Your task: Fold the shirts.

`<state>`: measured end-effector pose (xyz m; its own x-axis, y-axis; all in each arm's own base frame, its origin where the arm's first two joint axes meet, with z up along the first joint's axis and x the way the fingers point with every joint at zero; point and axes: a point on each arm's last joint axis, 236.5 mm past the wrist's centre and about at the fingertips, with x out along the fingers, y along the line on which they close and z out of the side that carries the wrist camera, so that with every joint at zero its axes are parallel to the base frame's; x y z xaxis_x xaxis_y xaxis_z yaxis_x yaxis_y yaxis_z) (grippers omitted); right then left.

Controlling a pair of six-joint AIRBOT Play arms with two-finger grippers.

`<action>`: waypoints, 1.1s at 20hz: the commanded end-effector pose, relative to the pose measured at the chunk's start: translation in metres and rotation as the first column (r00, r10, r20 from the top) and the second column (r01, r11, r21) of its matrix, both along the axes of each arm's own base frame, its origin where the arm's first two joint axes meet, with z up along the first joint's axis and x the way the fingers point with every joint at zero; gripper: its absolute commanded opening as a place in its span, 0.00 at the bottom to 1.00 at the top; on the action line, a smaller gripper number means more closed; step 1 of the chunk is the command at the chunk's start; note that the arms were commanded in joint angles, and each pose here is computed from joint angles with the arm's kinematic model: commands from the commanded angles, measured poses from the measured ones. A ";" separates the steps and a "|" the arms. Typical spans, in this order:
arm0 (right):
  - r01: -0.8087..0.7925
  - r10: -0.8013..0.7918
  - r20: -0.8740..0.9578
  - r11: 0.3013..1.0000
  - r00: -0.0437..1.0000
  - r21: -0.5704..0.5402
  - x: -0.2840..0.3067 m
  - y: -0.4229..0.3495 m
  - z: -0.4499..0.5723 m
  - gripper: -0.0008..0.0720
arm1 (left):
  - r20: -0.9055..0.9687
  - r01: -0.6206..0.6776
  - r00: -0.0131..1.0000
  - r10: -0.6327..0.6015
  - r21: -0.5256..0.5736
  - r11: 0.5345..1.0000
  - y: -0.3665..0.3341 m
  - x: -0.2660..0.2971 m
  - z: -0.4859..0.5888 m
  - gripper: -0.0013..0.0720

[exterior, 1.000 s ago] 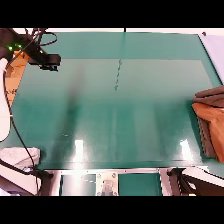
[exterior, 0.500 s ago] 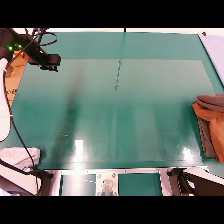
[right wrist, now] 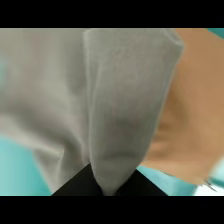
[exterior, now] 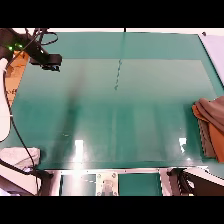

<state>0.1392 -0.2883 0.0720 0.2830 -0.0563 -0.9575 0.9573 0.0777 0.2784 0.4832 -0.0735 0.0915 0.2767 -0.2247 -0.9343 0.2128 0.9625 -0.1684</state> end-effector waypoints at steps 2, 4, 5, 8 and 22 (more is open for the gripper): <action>0.057 -0.020 -0.267 0.990 0.963 0.131 -0.062 0.027 -0.059 0.79 | 0.000 0.004 1.000 -0.004 -0.008 1.000 -0.002 0.000 0.001 0.05; 0.060 -0.008 -0.300 0.984 0.954 0.167 -0.070 0.036 -0.064 0.83 | 0.000 0.004 1.000 -0.004 -0.011 1.000 -0.003 0.000 0.001 0.05; 0.065 -0.018 -0.295 0.986 0.955 0.152 -0.068 0.032 -0.058 0.83 | 0.001 0.004 1.000 -0.004 -0.012 1.000 -0.003 0.000 0.001 0.05; 0.025 -0.014 -0.140 0.997 0.990 0.078 -0.024 0.015 -0.019 0.26 | 0.020 0.002 1.000 -0.002 -0.017 1.000 -0.004 0.004 0.003 0.05; -0.898 0.904 0.021 0.427 0.427 -0.105 0.188 0.261 -0.039 0.03 | -0.104 -0.103 0.990 0.099 -0.041 0.994 -0.010 -0.111 -0.017 0.05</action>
